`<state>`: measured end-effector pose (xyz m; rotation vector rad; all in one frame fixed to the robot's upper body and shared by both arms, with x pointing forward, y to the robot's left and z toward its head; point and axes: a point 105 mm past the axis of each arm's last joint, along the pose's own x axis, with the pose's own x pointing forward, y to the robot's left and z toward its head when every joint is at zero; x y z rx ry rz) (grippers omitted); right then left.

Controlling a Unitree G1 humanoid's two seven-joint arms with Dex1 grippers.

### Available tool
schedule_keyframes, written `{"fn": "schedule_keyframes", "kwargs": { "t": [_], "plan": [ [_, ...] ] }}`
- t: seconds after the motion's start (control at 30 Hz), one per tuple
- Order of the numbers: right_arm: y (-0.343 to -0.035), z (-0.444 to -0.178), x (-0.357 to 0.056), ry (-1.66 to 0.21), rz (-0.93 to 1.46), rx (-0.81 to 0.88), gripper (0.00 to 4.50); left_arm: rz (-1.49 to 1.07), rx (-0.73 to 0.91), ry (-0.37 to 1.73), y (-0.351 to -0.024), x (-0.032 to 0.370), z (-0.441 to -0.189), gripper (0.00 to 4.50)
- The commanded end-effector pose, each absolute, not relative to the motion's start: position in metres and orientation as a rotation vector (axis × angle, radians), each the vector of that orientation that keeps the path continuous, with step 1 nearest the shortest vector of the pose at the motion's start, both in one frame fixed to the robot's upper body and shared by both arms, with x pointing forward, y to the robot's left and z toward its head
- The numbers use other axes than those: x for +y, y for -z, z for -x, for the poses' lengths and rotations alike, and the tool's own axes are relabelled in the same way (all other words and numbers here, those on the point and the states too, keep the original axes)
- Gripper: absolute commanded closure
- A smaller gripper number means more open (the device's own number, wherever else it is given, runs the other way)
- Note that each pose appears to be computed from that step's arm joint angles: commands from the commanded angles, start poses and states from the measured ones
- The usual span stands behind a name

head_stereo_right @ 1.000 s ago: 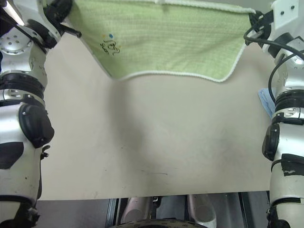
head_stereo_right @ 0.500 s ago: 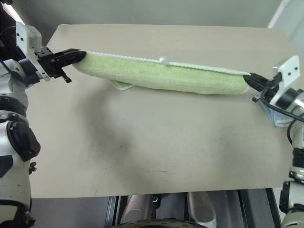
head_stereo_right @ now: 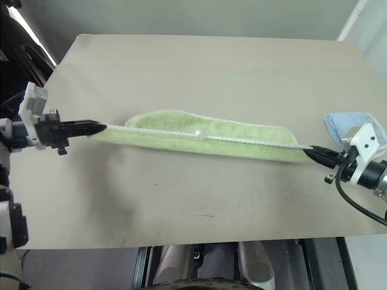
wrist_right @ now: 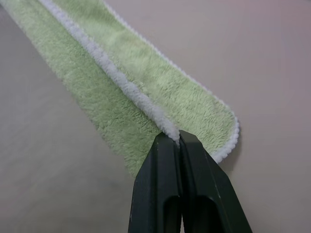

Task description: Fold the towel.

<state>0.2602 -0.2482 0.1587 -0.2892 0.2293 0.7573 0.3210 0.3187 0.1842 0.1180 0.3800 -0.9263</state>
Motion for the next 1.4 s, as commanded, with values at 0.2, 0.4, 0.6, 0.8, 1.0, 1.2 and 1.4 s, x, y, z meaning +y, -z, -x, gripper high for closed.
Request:
{"fn": "schedule_keyframes", "kwargs": {
  "t": [0.2,0.4,0.6,0.8,1.0,1.2,1.4],
  "plan": [
    [-0.163,-0.243,-0.278,-0.668,0.335,0.286,4.5,-0.108,0.492,0.919,-0.203,0.336,-0.284,4.46],
    [-0.14,-0.221,-0.277,-0.718,0.369,0.391,4.5,-0.124,0.612,0.894,-0.196,0.347,-0.263,4.46],
    [-0.135,-0.211,-0.278,-0.743,0.389,0.429,4.5,-0.177,0.657,0.867,-0.197,0.355,-0.26,4.46],
    [-0.136,-0.223,-0.283,-0.701,0.414,0.403,4.5,-0.2,0.609,0.869,-0.195,0.351,-0.28,4.46],
    [-0.14,-0.239,-0.285,-0.667,0.442,0.354,4.5,-0.248,0.503,0.848,-0.197,0.344,-0.31,4.46],
    [-0.147,-0.271,-0.282,-0.614,0.448,0.255,4.5,-0.301,0.44,0.819,-0.193,0.335,-0.335,4.46],
    [-0.141,-0.295,-0.278,-0.567,0.436,0.199,4.5,-0.374,0.39,0.805,-0.189,0.321,-0.356,4.46]
  ]
}}
